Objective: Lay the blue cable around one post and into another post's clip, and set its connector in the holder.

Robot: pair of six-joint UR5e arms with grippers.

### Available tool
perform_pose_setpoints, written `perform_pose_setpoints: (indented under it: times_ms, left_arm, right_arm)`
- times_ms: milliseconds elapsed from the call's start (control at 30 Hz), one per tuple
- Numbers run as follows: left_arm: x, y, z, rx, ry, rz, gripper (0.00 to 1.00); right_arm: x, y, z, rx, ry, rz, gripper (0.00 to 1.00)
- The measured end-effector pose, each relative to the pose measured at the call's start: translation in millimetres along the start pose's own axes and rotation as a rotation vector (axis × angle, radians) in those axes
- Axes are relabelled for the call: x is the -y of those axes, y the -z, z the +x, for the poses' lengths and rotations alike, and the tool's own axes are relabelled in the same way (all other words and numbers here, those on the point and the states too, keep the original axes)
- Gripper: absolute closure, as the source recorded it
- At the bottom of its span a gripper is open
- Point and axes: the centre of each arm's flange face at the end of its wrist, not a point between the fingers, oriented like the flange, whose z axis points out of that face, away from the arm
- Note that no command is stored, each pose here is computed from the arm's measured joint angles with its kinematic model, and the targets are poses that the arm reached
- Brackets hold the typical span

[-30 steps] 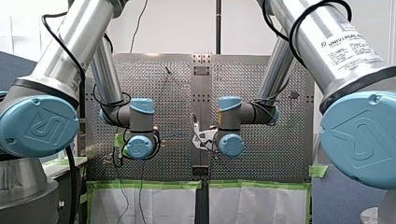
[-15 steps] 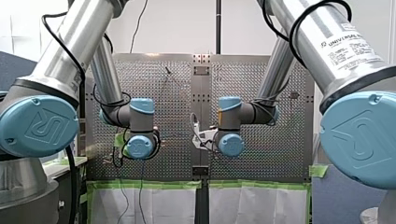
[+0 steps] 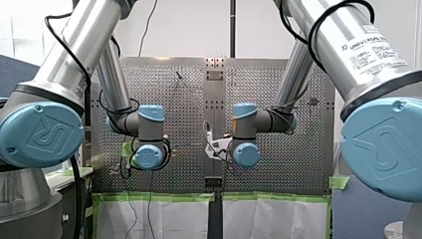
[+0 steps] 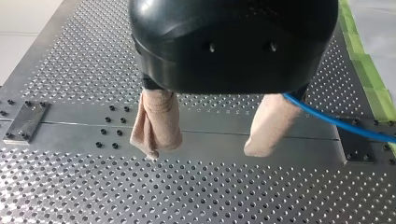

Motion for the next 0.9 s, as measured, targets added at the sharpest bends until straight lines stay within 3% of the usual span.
perform_pose_setpoints:
  times_ms: [300, 733, 900]
  left_arm:
    - [-0.1, 0, 0, 0.0, 0.001, 0.0, 0.0]
    - [0.3, 0, 1, -0.001, 0.001, 0.0, 0.0]
    - [4.5, 14, 16, -0.055, -0.008, 0.012, 0.0]
  right_arm:
    - [-1.1, 1.8, -37, 0.094, 0.019, 0.006, 1.0]
    - [-1.0, 3.0, -43, 0.106, 0.021, 0.007, 1.0]
    - [-1.0, 3.0, -43, 0.106, 0.021, 0.007, 1.0]
